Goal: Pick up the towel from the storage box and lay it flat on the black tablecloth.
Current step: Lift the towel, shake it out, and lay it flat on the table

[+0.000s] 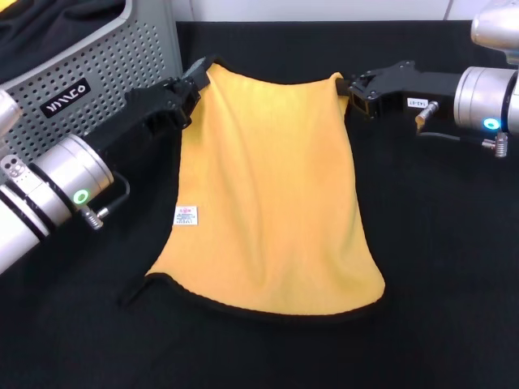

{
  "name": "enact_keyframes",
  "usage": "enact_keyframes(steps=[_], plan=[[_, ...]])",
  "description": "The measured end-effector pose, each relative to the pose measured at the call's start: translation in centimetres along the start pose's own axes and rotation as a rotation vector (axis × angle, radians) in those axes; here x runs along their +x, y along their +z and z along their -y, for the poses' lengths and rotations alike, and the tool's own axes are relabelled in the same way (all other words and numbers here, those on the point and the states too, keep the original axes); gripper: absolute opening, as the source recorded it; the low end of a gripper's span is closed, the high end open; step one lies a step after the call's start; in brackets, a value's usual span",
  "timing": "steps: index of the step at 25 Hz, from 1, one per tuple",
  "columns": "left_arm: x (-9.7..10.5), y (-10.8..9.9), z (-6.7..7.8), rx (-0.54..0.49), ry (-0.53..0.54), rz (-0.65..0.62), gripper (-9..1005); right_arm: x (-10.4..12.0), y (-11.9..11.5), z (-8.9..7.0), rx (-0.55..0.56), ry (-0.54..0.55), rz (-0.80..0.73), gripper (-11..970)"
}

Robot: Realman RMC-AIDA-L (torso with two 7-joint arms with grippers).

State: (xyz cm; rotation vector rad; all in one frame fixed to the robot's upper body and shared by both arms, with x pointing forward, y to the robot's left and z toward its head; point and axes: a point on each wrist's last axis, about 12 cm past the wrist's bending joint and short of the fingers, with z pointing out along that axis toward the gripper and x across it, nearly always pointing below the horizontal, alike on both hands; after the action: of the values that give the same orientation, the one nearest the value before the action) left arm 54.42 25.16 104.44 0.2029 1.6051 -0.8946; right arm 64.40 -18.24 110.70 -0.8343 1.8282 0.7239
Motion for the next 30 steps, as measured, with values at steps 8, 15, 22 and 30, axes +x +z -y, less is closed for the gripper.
enact_keyframes(steps=[8,15,22,30], plan=[[-0.2,0.6,-0.7,-0.068,0.009,0.004,40,-0.2,0.4,0.8,0.071,-0.011,-0.021,13],[-0.2,1.1,-1.1,-0.102,0.012,-0.021,41,-0.4,0.8,1.0,0.097,-0.029,-0.044,13],[0.4,1.9,-1.2,-0.136,-0.007,-0.059,41,-0.2,1.3,0.9,0.102,-0.031,-0.073,14],[0.8,2.6,-1.5,-0.191,-0.017,-0.087,41,0.3,1.4,1.2,0.144,-0.044,-0.107,14]])
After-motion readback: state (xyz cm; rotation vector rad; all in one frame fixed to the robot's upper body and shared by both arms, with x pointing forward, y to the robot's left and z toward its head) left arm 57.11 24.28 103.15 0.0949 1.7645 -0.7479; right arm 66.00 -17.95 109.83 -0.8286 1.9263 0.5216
